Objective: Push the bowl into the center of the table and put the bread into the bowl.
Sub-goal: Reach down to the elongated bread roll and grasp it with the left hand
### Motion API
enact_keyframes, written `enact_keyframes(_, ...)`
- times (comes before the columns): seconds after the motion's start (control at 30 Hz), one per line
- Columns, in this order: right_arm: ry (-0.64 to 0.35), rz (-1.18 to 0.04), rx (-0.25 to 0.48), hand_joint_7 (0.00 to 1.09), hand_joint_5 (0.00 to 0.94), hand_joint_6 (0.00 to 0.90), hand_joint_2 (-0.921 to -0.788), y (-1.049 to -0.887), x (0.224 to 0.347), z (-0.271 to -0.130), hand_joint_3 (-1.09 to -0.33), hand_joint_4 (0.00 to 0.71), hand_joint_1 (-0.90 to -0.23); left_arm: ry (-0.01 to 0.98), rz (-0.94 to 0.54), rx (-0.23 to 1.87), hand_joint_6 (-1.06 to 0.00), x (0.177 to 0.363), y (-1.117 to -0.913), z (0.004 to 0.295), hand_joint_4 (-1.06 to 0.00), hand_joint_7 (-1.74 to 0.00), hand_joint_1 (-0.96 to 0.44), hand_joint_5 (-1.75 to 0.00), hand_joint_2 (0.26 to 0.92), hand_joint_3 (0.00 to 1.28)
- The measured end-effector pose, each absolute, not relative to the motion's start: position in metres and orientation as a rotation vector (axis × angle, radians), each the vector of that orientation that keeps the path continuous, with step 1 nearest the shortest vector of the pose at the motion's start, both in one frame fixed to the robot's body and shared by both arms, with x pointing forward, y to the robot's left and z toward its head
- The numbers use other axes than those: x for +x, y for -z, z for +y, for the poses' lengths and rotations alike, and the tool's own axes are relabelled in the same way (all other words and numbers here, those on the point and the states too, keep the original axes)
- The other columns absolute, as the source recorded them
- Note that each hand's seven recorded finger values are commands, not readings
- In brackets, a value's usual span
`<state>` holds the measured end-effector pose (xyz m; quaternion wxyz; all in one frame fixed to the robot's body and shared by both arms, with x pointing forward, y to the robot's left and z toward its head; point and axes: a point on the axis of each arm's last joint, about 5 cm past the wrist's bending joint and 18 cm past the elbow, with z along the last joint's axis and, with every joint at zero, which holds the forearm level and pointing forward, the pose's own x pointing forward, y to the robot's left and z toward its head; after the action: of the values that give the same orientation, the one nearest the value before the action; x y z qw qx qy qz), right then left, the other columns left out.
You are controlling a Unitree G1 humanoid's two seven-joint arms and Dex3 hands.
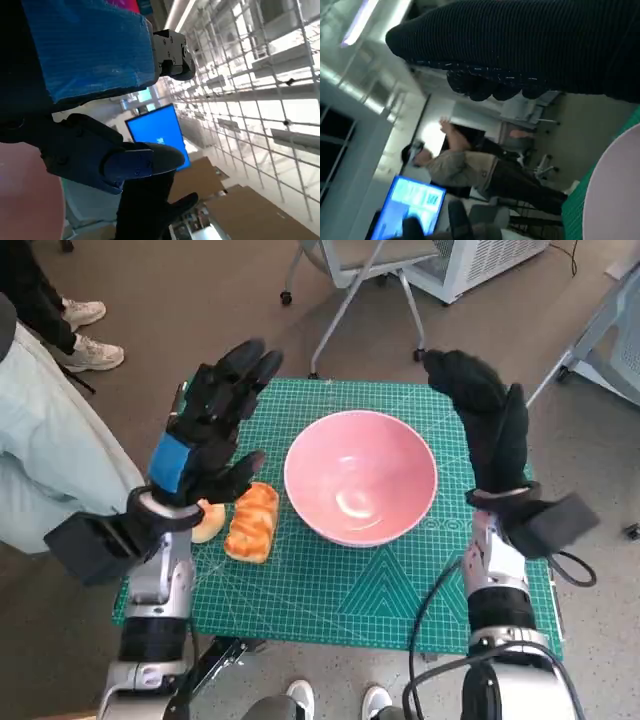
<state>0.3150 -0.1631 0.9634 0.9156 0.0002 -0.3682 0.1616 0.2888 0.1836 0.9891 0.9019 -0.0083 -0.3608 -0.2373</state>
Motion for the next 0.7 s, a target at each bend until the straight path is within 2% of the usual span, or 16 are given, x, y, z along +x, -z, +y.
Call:
enact_keyframes(0.37,-0.375,-0.804,-0.031,0.23,0.006,0.208,-0.921,-0.968,0.309,-0.16,-0.761,0.207,-0.697,0.534,-0.818,-0.011,0.0,0.296,-1.001,0.175,-0.02,-0.58,-0.6,-0.37,0.921,0.41)
enact_keyframes(0.7,-0.39,-0.801,-0.036,0.25,0.003,0.195,-0.921,-0.969,0.308,-0.158,-0.763,0.204,-0.695,0.54,-0.834,0.005,0.0,0.3,-1.003,0.174,-0.01,-0.6,-0.59,-0.39,0.921,0.41)
